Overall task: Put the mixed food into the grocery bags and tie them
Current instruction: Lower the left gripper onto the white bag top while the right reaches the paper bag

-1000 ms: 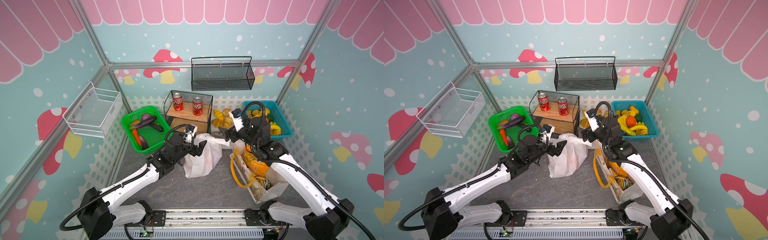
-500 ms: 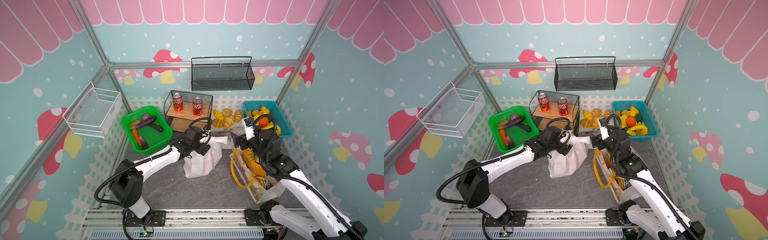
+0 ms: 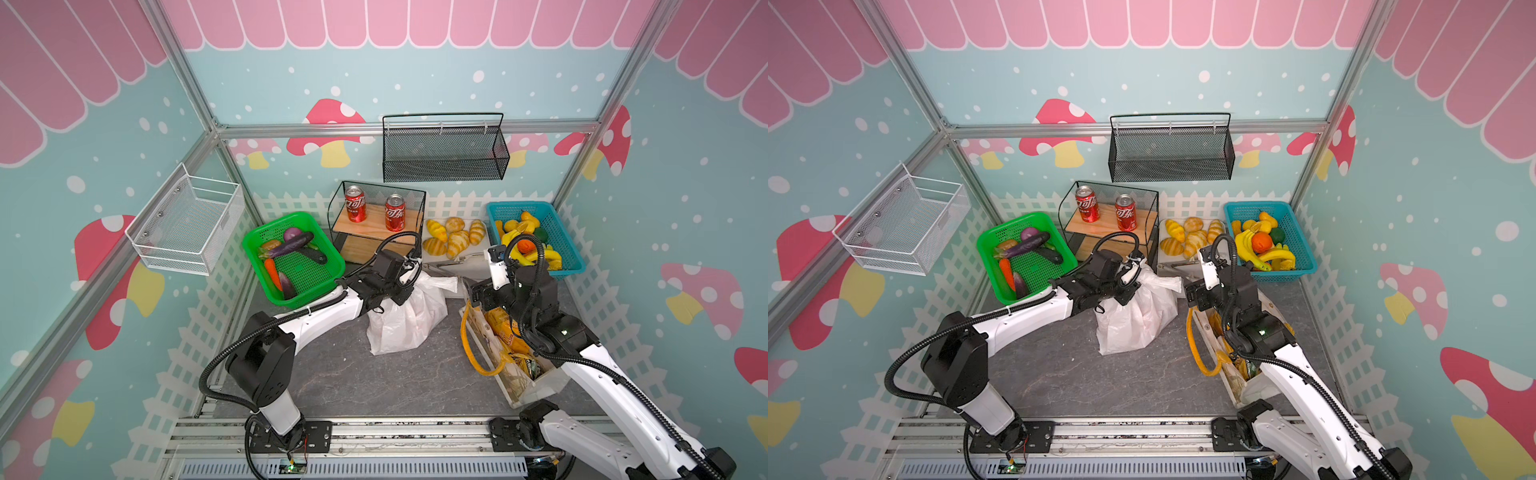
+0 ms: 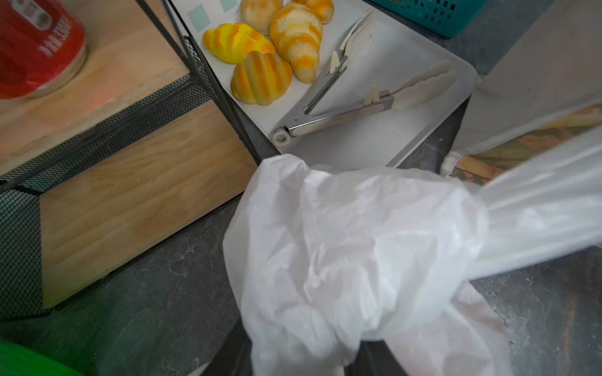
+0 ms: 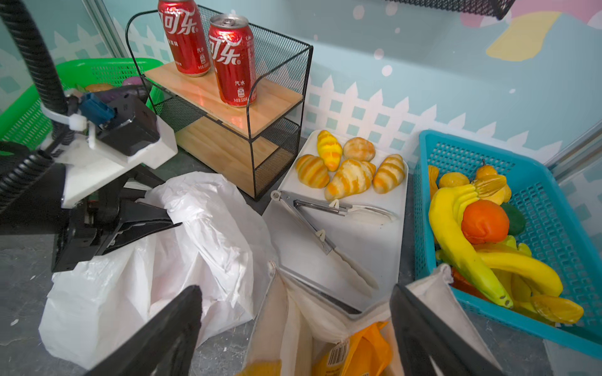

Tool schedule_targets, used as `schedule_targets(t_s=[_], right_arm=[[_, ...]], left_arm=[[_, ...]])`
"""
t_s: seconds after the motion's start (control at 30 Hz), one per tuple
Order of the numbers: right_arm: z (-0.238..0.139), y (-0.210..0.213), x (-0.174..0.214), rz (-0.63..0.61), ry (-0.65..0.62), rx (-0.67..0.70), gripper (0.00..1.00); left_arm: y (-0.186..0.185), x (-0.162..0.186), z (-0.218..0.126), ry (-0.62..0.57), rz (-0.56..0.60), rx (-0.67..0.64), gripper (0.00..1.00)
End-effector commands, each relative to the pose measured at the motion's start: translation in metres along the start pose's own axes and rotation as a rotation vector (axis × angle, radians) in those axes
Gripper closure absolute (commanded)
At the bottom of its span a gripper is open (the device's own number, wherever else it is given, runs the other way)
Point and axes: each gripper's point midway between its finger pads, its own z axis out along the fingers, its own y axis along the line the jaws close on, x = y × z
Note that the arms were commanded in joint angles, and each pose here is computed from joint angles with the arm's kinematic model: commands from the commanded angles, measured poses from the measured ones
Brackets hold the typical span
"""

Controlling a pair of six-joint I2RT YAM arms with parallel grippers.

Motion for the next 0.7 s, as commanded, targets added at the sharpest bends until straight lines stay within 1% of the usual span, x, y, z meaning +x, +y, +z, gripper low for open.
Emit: schedule_targets(t_s=[0.0, 0.03, 0.07, 0.13, 0.23, 0.33, 0.43, 0.57, 0.67], right_arm=[[0.0, 0.0, 0.022, 0.036, 0.069, -0.001, 0.09], [0.0, 0.0, 0.026, 0.037, 0.081, 0.001, 0.09], [0.0, -0.001, 0.028, 0.04, 0.084, 0.003, 0.09], [-0.001, 0.0, 0.029, 0.044, 0.078, 0.0, 0.09], [0.001, 0.002, 0.028, 0.046, 0.07, -0.013, 0.09], [0.005, 0.004, 0.029, 0.041, 0.077, -0.023, 0.09], [0.007, 0.004, 0.031, 0.035, 0.083, -0.019, 0.09], [0.006, 0.002, 0.03, 0.028, 0.076, -0.011, 0.09], [0.003, 0.0, 0.029, 0.026, 0.071, 0.001, 0.09]], left_arm=[[-0.005, -0.009, -0.015, -0.066, -0.028, 0.043, 0.76], [-0.005, -0.011, -0.02, -0.083, -0.033, 0.045, 0.75], [-0.005, -0.015, -0.026, -0.107, -0.037, 0.044, 0.7], [-0.005, -0.021, -0.039, -0.15, -0.033, 0.045, 0.53], [-0.002, -0.028, -0.052, -0.179, 0.0, 0.041, 0.33], [0.005, -0.029, -0.055, -0.159, 0.024, 0.046, 0.21], [0.009, -0.022, -0.047, -0.094, 0.048, 0.078, 0.13], [0.006, -0.013, -0.034, -0.006, 0.072, 0.151, 0.08], [0.003, -0.01, -0.027, 0.031, 0.078, 0.203, 0.04]])
